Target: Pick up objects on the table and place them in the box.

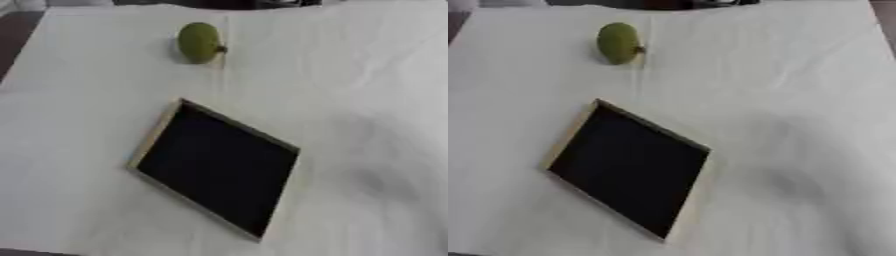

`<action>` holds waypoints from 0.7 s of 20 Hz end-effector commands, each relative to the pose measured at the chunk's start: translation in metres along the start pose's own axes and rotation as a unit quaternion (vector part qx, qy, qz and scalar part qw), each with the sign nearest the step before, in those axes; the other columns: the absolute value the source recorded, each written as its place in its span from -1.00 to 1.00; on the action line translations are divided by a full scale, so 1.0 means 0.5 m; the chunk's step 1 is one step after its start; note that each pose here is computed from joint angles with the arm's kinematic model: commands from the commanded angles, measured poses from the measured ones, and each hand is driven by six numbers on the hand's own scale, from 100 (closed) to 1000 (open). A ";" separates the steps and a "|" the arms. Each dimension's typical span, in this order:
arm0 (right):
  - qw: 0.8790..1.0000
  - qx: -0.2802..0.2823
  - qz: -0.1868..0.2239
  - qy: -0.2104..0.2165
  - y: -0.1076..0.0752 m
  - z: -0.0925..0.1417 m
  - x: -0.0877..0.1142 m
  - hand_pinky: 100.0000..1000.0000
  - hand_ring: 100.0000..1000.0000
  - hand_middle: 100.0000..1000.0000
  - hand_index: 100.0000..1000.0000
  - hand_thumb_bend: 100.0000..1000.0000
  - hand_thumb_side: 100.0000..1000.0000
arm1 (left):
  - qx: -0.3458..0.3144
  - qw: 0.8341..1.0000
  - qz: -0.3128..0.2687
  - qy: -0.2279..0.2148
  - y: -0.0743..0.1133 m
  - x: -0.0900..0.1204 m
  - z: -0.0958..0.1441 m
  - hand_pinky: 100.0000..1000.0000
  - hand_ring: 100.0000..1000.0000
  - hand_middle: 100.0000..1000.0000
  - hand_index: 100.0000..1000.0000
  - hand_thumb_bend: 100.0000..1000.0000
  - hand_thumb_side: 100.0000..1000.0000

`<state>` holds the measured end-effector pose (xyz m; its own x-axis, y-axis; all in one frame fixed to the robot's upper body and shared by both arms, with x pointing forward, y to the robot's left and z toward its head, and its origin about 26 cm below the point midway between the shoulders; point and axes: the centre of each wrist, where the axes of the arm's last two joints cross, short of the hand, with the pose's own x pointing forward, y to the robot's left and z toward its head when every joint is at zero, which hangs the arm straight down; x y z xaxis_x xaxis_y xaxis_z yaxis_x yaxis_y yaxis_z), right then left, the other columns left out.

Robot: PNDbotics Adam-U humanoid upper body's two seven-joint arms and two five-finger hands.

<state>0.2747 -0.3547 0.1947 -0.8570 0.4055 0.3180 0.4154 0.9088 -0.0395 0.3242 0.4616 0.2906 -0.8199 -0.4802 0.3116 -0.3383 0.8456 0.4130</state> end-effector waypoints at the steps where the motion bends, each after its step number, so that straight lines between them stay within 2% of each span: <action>1: 1.000 0.013 0.001 -0.016 -0.006 -0.017 0.009 0.42 0.39 0.11 0.38 -1.00 0.01 | -0.059 0.997 -0.041 0.003 0.038 -0.012 -0.029 0.72 0.43 0.77 0.70 -1.00 0.08; 2: 1.000 0.014 0.000 -0.016 -0.006 -0.016 0.009 0.42 0.39 0.11 0.38 -1.00 0.00 | -0.071 0.996 -0.048 0.005 0.040 -0.020 -0.032 0.72 0.44 0.77 0.70 -1.00 -0.37; 3: 1.000 0.015 0.000 -0.016 -0.006 -0.016 0.009 0.42 0.39 0.11 0.38 -1.00 0.01 | -0.083 0.995 -0.055 0.007 0.041 -0.027 -0.036 0.73 0.45 0.78 0.71 -1.00 -0.01; 8: 1.000 0.020 -0.003 -0.015 -0.005 -0.015 0.009 0.42 0.39 0.11 0.38 -1.00 0.00 | -0.148 0.984 -0.095 0.019 0.036 -0.064 -0.051 0.75 0.49 0.79 0.74 -1.00 -0.27; 12: 1.000 0.022 -0.005 -0.015 -0.004 -0.013 0.009 0.42 0.39 0.11 0.38 -1.00 0.00 | -0.187 0.975 -0.121 0.023 0.023 -0.087 -0.058 0.76 0.50 0.79 0.75 -1.00 -0.35; 13: 1.000 0.022 -0.005 -0.015 -0.004 -0.013 0.008 0.42 0.39 0.11 0.38 -1.00 -0.02 | -0.197 0.972 -0.128 0.025 0.020 -0.092 -0.059 0.78 0.53 0.79 0.77 -1.00 -0.62; 14: 1.000 0.022 -0.006 -0.015 -0.004 -0.013 0.008 0.42 0.39 0.11 0.38 -1.00 -0.01 | -0.207 0.969 -0.135 0.028 0.017 -0.097 -0.059 0.78 0.53 0.80 0.77 -1.00 -0.44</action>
<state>0.2746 -0.3533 0.1925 -0.8625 0.3907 0.3216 0.3944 0.9172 -0.0565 0.3802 0.4773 0.2881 -0.7131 -0.6598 0.2371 -0.2846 0.5814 0.7622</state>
